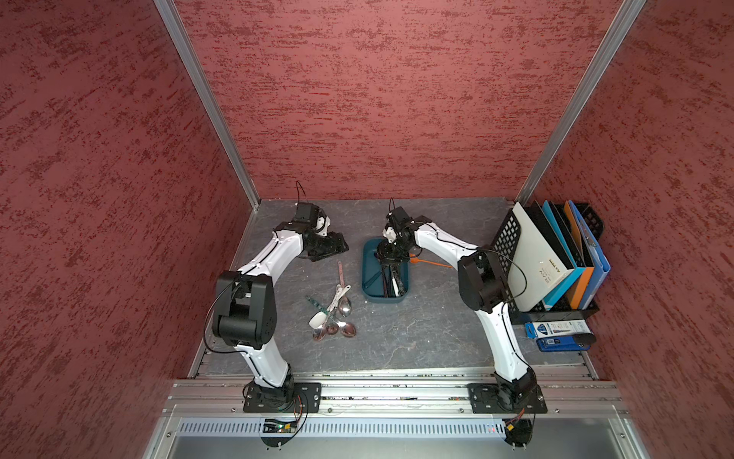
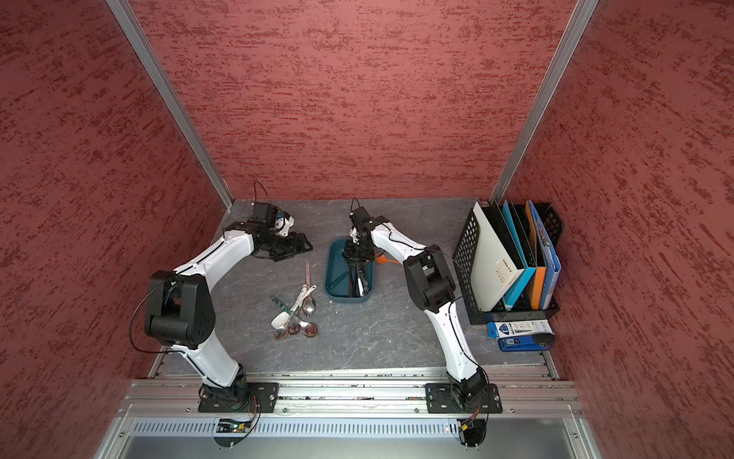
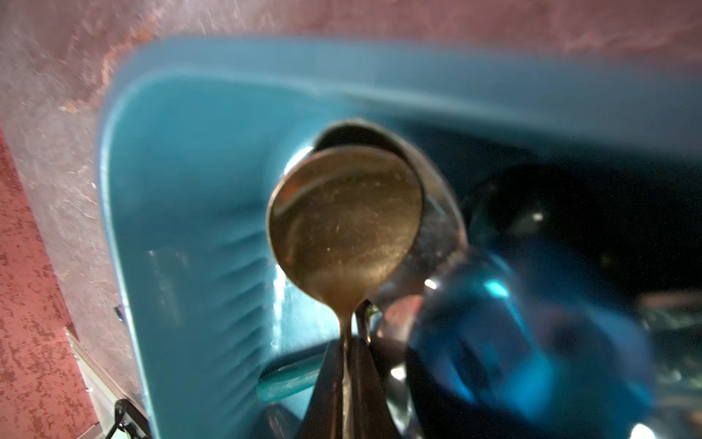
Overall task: Put the spoon into the storage box
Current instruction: Place the spoon in the storage box.
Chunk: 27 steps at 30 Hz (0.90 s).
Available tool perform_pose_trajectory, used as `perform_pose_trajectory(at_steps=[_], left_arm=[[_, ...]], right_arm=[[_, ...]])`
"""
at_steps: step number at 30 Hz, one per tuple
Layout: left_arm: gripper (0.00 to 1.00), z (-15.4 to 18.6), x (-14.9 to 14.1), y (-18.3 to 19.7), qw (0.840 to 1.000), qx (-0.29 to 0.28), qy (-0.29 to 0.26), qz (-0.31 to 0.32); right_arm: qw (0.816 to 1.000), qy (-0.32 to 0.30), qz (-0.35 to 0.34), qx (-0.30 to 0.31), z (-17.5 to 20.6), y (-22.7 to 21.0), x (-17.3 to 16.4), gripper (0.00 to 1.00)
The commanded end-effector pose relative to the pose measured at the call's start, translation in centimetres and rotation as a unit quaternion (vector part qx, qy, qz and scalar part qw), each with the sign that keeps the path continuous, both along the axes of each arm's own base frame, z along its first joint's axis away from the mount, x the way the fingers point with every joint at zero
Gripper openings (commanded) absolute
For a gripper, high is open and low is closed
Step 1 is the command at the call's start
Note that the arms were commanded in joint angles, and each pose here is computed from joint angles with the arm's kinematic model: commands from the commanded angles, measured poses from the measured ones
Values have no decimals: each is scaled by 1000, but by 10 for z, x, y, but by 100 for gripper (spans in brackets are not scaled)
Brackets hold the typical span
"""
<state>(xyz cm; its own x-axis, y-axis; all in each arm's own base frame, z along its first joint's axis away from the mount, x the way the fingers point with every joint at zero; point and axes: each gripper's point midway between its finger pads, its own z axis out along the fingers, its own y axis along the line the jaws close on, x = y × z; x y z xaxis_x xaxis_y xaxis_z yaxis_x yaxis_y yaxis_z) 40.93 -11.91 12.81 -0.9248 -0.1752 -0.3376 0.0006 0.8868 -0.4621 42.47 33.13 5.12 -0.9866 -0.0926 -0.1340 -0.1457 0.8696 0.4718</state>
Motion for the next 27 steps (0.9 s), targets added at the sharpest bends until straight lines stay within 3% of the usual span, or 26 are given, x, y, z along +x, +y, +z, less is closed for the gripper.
perform_pose_trajectory(at_steps=[1,10,16,21,27], left_arm=[[81,8,1,3,1000,5,-9,4],[81,12,1,0,1000,19,-10,-5],[81,10,1,-10,999,38,-7,-26],[81,12,0,-15,999,44,-6,-30],[81,11,-3,-18,998,50,0,-31]], right_arm=[[1000,-19,11,-22,5,-2,3,15],[987,-111,91,-72,55,-21,4,32],[953,-182,192,-146,74,-48,3,35],[930,-221,265,-127,93,-59,-1,37],[929,-220,274,-112,87,-91,3,43]])
